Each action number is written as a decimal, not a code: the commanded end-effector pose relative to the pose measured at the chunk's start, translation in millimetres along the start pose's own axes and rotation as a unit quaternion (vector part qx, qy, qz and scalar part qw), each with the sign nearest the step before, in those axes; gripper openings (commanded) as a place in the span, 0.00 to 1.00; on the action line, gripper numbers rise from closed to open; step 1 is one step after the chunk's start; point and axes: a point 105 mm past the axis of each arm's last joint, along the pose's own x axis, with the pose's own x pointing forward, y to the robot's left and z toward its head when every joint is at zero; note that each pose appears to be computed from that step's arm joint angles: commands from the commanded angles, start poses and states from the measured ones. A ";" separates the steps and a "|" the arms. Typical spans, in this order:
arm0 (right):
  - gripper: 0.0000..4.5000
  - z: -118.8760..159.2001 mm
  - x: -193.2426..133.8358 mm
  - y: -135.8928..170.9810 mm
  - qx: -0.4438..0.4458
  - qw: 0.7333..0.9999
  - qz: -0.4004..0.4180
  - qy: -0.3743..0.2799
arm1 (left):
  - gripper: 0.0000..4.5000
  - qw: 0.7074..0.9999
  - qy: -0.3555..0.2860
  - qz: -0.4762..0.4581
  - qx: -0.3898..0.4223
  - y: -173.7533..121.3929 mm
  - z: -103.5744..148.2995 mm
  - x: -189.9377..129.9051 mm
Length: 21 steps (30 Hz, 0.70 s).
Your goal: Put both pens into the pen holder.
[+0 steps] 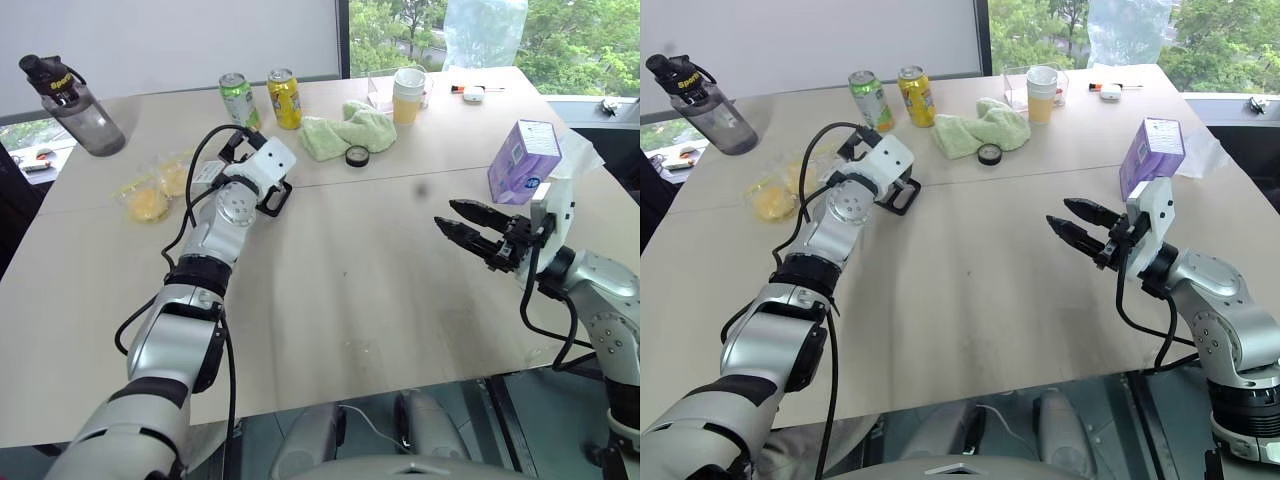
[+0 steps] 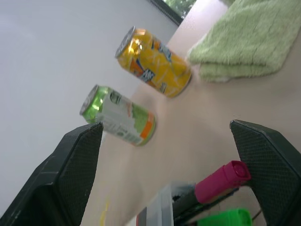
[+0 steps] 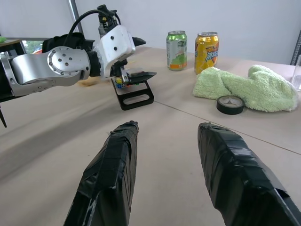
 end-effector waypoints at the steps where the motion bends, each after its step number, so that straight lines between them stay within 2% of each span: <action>1: 0.48 10.2 -2.3 2.5 -0.023 1.000 0.008 -0.017 | 1.00 0.999 0.010 0.032 -0.002 16.0 -7.1 -1.5; 8: 0.48 6.0 -5.4 2.0 -0.024 1.000 0.008 -0.014 | 1.00 0.999 0.019 0.040 -0.032 16.2 -11.1 -0.7; 15: 0.48 6.9 -4.0 2.0 -0.025 1.000 0.012 -0.016 | 1.00 0.995 -0.032 0.040 -0.083 16.4 9.6 0.5; 21: 0.48 7.5 -1.2 2.4 -0.025 0.999 0.016 -0.017 | 1.00 0.990 -0.065 0.001 -0.128 6.8 25.1 -0.2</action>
